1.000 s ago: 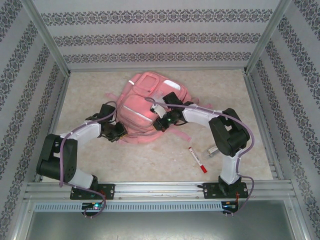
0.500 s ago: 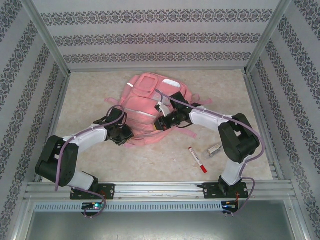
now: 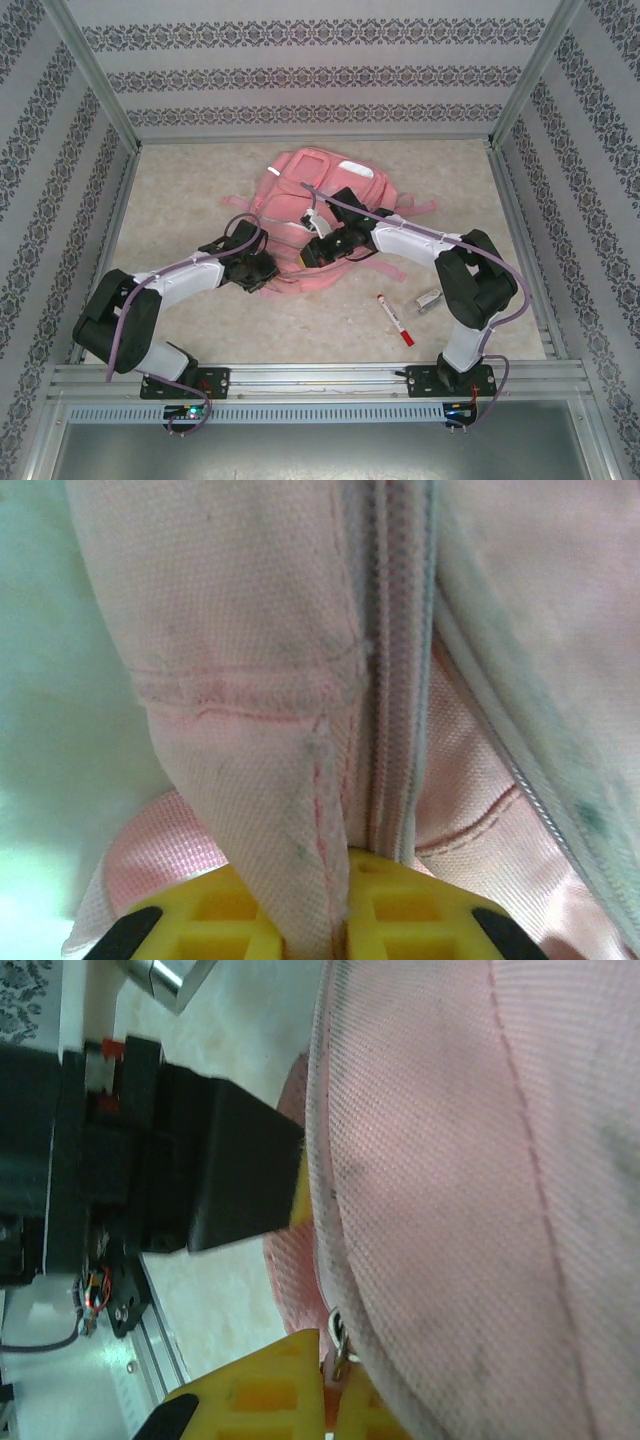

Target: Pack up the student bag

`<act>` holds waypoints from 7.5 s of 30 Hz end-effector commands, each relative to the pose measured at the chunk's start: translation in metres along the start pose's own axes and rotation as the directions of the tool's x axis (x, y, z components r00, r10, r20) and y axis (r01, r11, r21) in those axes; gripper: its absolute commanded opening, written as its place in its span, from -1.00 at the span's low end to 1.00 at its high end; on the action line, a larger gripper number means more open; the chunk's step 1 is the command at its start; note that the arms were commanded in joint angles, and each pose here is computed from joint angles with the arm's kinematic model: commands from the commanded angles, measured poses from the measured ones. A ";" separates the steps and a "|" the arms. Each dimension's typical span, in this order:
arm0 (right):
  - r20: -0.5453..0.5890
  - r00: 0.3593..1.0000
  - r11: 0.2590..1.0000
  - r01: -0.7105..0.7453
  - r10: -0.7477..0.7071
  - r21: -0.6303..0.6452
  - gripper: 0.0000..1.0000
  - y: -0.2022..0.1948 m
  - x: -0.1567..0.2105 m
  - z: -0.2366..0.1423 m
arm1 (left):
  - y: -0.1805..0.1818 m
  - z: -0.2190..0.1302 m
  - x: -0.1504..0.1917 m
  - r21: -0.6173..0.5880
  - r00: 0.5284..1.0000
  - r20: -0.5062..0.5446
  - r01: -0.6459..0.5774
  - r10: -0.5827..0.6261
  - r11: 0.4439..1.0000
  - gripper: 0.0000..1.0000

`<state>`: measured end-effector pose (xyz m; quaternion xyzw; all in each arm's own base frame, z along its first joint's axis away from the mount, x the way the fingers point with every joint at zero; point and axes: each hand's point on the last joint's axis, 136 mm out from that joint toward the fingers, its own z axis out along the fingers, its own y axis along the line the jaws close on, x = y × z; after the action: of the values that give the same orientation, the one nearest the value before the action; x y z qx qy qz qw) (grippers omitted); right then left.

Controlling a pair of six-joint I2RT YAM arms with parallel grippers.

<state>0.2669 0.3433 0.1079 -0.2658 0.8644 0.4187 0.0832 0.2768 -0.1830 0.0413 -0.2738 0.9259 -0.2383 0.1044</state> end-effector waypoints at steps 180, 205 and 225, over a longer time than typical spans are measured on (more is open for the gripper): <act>-0.020 0.352 0.305 0.836 -0.936 0.456 -0.41 -0.057 -0.089 -0.068 | -0.040 -0.110 -0.043 0.059 0.325 0.448 -0.940 0.833 0.336 -1.00; 0.051 0.341 0.345 0.925 -0.939 0.158 -0.65 0.035 -0.037 0.011 | -0.023 -0.102 -0.040 0.013 0.377 0.396 -0.914 0.837 0.406 -1.00; -0.072 0.216 0.211 0.975 -0.974 0.076 -1.00 0.026 -0.017 0.014 | 0.031 -0.096 -0.068 -0.178 0.390 0.250 -0.881 0.886 0.438 -1.00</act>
<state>0.2897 0.3884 0.1238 -0.7191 0.5546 0.1967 0.3698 0.2752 -0.1247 0.1187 0.2491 0.8813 -0.1847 0.3566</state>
